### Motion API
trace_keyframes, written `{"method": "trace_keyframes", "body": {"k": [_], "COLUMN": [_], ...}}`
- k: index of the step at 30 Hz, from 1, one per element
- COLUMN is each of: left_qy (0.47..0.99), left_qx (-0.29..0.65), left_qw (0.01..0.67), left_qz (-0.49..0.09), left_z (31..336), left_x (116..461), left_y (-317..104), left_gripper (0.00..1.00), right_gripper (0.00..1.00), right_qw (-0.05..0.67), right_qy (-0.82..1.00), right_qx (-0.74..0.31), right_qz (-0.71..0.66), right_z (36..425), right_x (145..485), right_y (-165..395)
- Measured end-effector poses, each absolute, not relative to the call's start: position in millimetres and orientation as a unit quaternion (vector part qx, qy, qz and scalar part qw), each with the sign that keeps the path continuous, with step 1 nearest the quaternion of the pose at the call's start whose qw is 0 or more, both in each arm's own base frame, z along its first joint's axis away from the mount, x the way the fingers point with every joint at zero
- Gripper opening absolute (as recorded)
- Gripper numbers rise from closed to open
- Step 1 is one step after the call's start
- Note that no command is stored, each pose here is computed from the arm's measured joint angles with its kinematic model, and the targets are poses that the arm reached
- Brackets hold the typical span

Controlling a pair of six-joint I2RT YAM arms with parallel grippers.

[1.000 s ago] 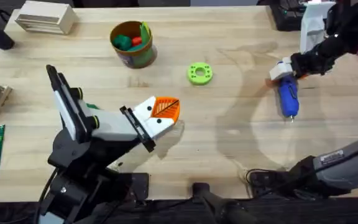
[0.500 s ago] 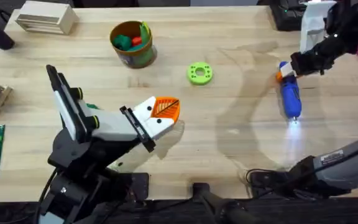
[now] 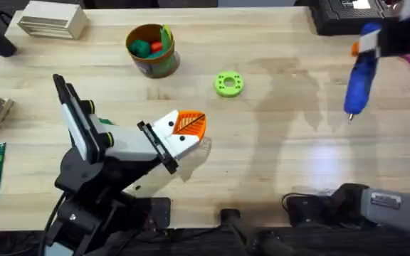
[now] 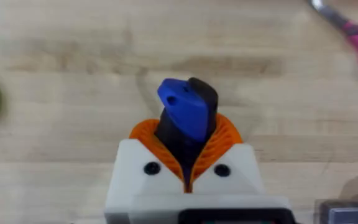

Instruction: Pick up the gripper from the table and insert it into the empty holder that is missing its gripper. Then pick up a screw, insert it into the mounting hole, and use the screwdriver to tighten it. Finally, clean up the table by picking up the vegetable and placing it into the bucket.

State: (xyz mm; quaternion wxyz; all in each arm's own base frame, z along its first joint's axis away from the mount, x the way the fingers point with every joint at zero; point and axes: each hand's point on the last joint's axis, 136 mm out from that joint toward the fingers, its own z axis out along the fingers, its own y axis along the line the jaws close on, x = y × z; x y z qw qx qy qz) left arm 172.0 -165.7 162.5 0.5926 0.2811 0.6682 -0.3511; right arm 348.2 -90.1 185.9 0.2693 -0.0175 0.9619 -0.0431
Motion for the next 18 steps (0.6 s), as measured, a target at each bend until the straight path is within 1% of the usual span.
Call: {"method": "trace_keyframes", "body": {"k": [5,9,12,15,18], "left_qy": [0.668,0.668,0.668,0.668,0.668], "left_qx": [0.281,0.281,0.281,0.281,0.281], "left_qw": [0.593,0.593,0.593,0.593,0.593], "left_qz": [-0.351,-0.351,-0.351,-0.351,-0.351], "left_z": [163,162,162,162,162], "left_x": [172,172,172,172,172], "left_y": [-166,-166,-166,-166,-166], "left_gripper": [0.005,0.005,0.005,0.005,0.005], "right_gripper": [0.031,0.031,0.031,0.031,0.031], "right_qw": [0.374,0.435,0.495,0.547,0.581], "right_qy": [0.925,0.897,0.866,0.836,0.814], "right_qx": [0.005,0.016,0.012,0.0,-0.013], "right_qz": [-0.065,-0.073,-0.067,-0.042,-0.003], "right_z": [251,292,321,337,338], "right_x": [343,330,323,316,313], "right_y": [-88,-83,-72,-52,-27]}}
